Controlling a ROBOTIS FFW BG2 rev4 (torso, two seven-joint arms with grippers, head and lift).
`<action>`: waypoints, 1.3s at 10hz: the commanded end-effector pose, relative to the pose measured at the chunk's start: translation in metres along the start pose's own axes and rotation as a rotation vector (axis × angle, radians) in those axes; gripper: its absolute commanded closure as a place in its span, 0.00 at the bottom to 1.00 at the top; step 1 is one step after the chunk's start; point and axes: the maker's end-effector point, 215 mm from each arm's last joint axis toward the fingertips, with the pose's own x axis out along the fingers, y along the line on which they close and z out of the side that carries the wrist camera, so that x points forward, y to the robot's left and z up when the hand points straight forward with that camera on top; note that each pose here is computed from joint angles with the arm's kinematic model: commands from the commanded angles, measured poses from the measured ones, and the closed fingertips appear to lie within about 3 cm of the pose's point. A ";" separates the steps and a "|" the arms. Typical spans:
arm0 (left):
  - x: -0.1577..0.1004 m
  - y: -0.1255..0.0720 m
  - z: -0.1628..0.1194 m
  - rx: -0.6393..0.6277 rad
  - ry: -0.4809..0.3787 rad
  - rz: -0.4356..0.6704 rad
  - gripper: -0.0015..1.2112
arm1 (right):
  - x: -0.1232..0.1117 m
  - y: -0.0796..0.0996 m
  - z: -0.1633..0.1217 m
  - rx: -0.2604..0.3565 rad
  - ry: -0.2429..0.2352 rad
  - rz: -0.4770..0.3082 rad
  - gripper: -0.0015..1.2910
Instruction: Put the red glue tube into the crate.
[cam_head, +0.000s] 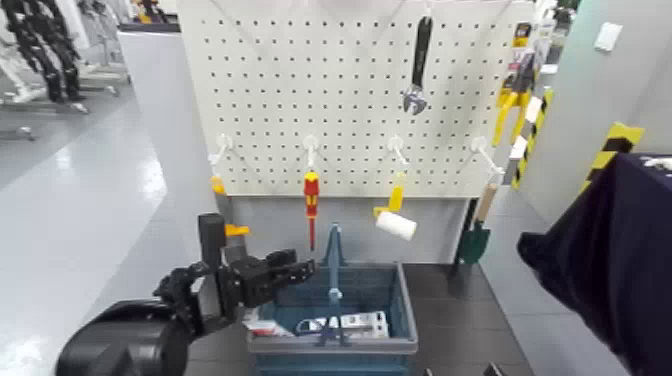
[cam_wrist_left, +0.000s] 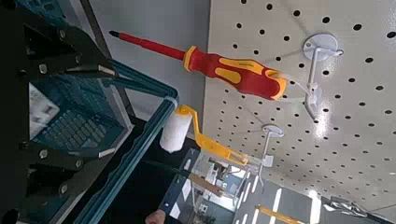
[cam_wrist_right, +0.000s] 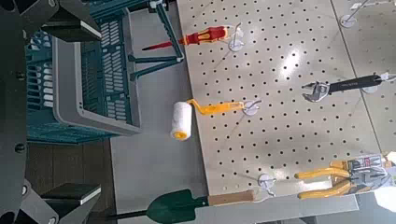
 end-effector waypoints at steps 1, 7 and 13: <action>0.000 0.001 0.002 0.004 -0.002 0.003 0.00 | 0.000 0.000 0.000 0.000 0.000 0.000 0.12; -0.004 -0.006 0.021 0.050 -0.041 0.015 0.00 | -0.001 -0.003 0.000 0.004 0.000 -0.006 0.12; -0.111 -0.021 0.068 0.321 -0.152 0.441 0.00 | -0.006 -0.007 0.003 -0.008 -0.010 -0.022 0.12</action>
